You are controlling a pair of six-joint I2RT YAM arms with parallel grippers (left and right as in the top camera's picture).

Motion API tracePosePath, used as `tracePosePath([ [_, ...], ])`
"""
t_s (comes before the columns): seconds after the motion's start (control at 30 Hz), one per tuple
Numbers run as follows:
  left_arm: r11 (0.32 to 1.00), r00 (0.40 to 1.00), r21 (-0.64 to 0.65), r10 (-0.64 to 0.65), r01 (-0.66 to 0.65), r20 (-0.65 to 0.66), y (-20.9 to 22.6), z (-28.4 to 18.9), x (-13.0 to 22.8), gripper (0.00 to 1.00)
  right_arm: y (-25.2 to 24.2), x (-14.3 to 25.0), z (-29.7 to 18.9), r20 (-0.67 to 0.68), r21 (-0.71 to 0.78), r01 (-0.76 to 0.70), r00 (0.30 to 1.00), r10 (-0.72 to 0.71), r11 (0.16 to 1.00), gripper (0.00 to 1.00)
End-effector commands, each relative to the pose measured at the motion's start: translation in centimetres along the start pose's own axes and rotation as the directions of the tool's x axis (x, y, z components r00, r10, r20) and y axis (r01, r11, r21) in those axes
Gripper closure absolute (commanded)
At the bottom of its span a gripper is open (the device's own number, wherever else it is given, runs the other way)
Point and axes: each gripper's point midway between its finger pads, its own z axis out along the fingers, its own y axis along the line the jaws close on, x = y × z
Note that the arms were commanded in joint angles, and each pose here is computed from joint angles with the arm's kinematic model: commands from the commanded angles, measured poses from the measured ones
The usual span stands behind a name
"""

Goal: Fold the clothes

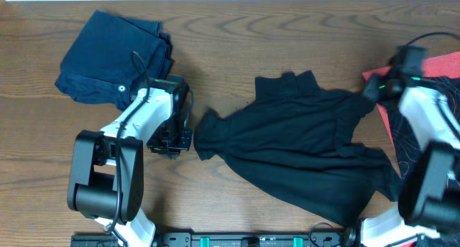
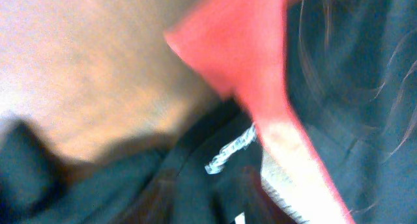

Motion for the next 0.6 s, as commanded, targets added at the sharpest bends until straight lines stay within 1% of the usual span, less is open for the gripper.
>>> tracePosePath([
  [0.0,0.999,1.0,0.048,-0.012,0.012,0.016,-0.6,-0.4,-0.2,0.91,4.4,-1.9,-4.2,0.071,-0.261,0.097,0.994,-0.081,0.961,0.54],
  [0.07,0.995,1.0,0.096,-0.01,0.008,0.026,-1.4,-0.7,-0.5,0.92,5.6,-1.9,-5.2,0.083,-0.325,0.124,0.991,-0.103,0.938,0.51],
  [0.1,0.991,0.999,0.132,-0.003,-0.001,0.035,-2.0,-1.0,-0.7,0.91,6.6,-1.5,-5.6,0.088,-0.375,0.169,0.985,-0.147,0.912,0.49],
  [0.17,0.979,0.998,0.201,0.017,-0.029,0.062,-3.3,-1.6,-1.2,0.84,8.4,-0.2,-5.9,0.08,-0.448,0.234,0.972,-0.222,0.863,0.45],
  [0.23,0.956,0.992,0.285,0.042,-0.074,0.115,-4.8,-2.7,-1.9,0.75,9.4,1.6,-5.3,0.039,-0.454,0.266,0.959,-0.28,0.85,0.42],
  [0.27,0.941,0.988,0.323,0.051,-0.097,0.149,-5.5,-3.3,-2.2,0.71,9.5,2.4,-4.7,0.012,-0.436,0.272,0.955,-0.297,0.858,0.39],
  [0.3,0.93,0.982,0.349,0.054,-0.115,0.179,-6.0,-3.8,-2.6,0.64,9.6,3.1,-4.1,-0.016,-0.414,0.273,0.951,-0.307,0.868,0.38],
  [0.37,0.905,0.967,0.396,0.055,-0.153,0.248,-7.1,-5.1,-3.5,0.49,9.9,4.5,-2.6,-0.075,-0.37,0.256,0.95,-0.304,0.893,0.36],
  [0.43,0.877,0.946,0.435,0.06,-0.202,0.319,-8.1,-6.3,-4.5,0.32,10.4,5.9,-0.9,-0.128,-0.348,0.242,0.945,-0.301,0.906,0.35],
  [0.57,0.867,0.913,0.422,0.084,-0.264,0.399,-9.2,-6.9,-6.1,0.17,10.3,8.1,2.4,-0.226,-0.273,0.168,0.946,-0.233,0.947,0.33],
])
